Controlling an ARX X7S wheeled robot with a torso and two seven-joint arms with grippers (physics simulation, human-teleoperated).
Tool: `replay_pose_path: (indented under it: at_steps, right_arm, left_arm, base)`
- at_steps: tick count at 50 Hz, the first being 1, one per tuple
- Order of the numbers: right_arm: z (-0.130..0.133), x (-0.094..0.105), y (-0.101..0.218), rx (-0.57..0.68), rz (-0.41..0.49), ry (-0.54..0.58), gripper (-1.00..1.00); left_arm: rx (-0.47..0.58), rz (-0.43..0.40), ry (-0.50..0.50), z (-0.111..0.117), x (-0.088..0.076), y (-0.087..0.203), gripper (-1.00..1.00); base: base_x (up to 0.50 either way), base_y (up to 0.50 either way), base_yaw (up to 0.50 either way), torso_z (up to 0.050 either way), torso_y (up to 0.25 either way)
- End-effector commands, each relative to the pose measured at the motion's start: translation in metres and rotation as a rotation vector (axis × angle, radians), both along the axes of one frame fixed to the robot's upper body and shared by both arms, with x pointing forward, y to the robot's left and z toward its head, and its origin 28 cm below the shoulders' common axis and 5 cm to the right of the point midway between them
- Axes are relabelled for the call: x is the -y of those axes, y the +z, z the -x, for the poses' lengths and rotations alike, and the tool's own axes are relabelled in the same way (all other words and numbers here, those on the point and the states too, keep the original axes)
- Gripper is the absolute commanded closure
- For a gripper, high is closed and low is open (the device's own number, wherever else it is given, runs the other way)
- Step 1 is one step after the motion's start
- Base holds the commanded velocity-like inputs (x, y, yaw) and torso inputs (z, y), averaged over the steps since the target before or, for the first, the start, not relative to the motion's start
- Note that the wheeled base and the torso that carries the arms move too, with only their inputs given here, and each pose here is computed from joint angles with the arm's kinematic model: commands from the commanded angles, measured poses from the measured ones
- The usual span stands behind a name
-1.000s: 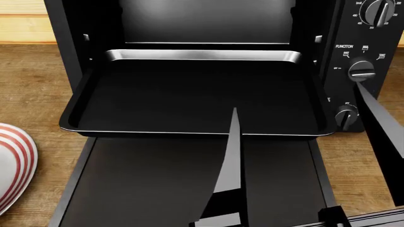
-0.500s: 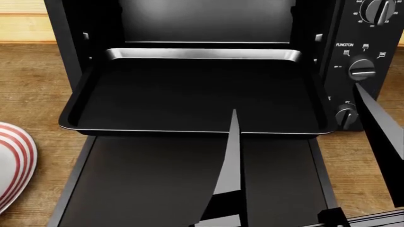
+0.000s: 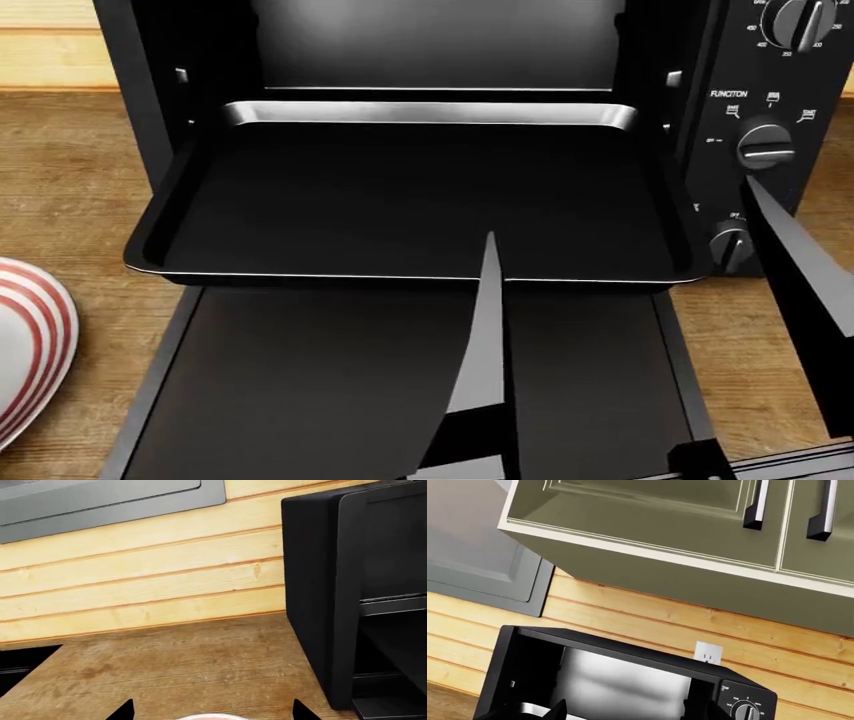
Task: Pick the bread from the tray and place it on the plate on the counter.
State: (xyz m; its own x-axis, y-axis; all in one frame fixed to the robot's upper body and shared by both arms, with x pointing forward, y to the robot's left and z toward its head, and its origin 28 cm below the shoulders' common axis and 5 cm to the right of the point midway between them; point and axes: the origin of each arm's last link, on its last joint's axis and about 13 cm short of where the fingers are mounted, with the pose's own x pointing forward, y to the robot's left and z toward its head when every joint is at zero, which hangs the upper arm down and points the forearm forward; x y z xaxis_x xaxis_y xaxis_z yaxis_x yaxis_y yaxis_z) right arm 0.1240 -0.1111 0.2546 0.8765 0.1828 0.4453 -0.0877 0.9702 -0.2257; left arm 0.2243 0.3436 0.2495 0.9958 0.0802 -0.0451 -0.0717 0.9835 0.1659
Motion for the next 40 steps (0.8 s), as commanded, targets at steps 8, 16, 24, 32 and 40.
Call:
replay_pose_path:
  at_steps: [8, 16, 24, 32, 40]
  right_arm:
    - [0.000, 0.000, -0.001, 0.000, -0.001, 0.004, -1.00]
    - [0.000, 0.000, 0.000, 0.000, -0.001, 0.006, -1.00]
    - [0.001, 0.001, -0.001, 0.000, -0.003, 0.006, -1.00]
    - [0.001, 0.001, -0.001, 0.000, -0.003, 0.009, -1.00]
    - [0.001, 0.001, -0.002, -0.002, -0.002, 0.011, -1.00]
  left_arm:
    - [0.041, -0.044, -0.035, 0.002, 0.003, 0.007, -1.00]
    - [0.065, -0.056, -0.054, 0.004, 0.003, 0.010, -1.00]
    - [0.082, -0.080, -0.056, 0.005, 0.004, 0.013, -1.00]
    - [0.104, -0.102, -0.064, 0.009, 0.004, 0.015, -1.00]
    - [0.120, -0.112, -0.074, 0.009, 0.005, 0.016, -1.00]
  base:
    - [0.00, 0.00, 0.00, 0.000, 0.000]
    - [0.00, 0.00, 0.00, 0.000, 0.000]
    - [0.00, 0.00, 0.00, 0.000, 0.000]
    - [0.00, 0.00, 0.00, 0.000, 0.000]
    - [0.00, 0.00, 0.00, 0.000, 0.000]
